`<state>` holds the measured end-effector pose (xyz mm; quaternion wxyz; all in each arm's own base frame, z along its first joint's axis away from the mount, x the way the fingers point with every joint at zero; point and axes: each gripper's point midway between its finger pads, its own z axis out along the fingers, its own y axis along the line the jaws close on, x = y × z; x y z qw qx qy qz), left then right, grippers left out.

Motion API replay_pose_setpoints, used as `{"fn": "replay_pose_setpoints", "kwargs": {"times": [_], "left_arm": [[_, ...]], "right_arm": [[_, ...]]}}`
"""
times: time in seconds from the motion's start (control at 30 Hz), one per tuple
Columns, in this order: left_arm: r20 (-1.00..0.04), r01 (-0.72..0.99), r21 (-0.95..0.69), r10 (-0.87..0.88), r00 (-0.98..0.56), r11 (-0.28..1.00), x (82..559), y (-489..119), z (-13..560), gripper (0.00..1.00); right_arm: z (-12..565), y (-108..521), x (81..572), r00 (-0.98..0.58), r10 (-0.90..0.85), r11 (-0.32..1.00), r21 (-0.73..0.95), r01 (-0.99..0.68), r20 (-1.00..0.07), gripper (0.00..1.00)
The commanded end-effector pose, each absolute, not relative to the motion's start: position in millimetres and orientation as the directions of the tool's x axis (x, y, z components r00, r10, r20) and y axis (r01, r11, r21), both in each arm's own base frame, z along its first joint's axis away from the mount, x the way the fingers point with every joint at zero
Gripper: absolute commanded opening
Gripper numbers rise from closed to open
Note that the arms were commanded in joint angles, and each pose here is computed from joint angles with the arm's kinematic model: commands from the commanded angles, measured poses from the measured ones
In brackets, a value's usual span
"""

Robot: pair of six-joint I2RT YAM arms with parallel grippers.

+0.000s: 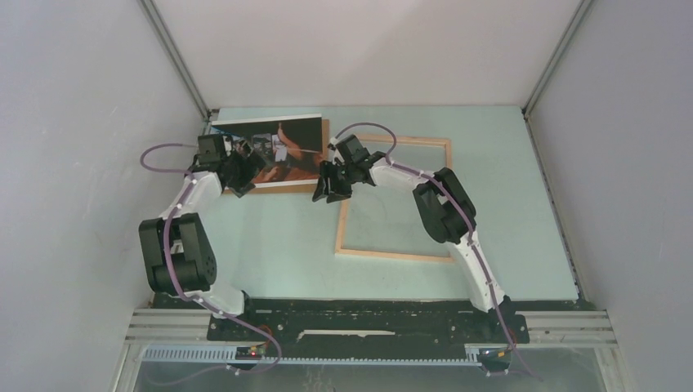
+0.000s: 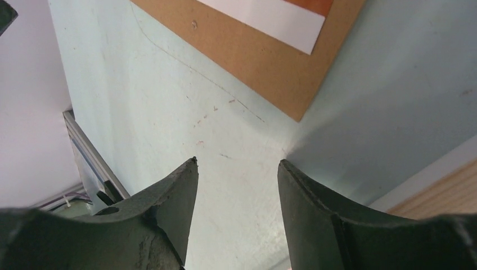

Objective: Put the photo into the frame

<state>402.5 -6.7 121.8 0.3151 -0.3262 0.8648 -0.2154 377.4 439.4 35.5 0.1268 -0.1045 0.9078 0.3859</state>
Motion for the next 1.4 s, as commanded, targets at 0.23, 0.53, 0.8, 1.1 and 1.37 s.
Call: {"fn": "replay_pose_setpoints", "kwargs": {"times": [0.23, 0.53, 0.8, 1.1, 1.37], "left_arm": [[-0.310, -0.509, -0.640, -0.800, -0.513, 0.575, 418, -30, 107, 1.00], [-0.303, -0.596, -0.597, -0.839, -0.451, 0.536, 463, 4, 100, 1.00], [-0.559, -0.608, -0.355, -0.683, -0.470, 0.710, 477, 109, 113, 0.98], [-0.621, -0.628, -0.068, -0.526, -0.582, 0.775, 470, 190, 88, 1.00], [-0.605, -0.652, -0.080, -0.556, -0.569, 0.754, 454, 217, 89, 1.00]], "right_arm": [[-2, 322, 375, -0.945, -0.052, 0.927, 0.335, -0.166, -0.322, 0.64], [43, 388, 442, -0.922, 0.077, 0.760, 0.621, -0.193, -0.380, 0.66], [56, 428, 480, -0.921, 0.169, 0.625, 0.761, -0.175, -0.351, 0.67], [66, 442, 475, -0.898, 0.111, 0.627, 0.731, -0.268, -0.425, 0.66], [85, 462, 453, -0.875, 0.010, 0.584, 0.713, -0.388, -0.484, 0.55]]}}
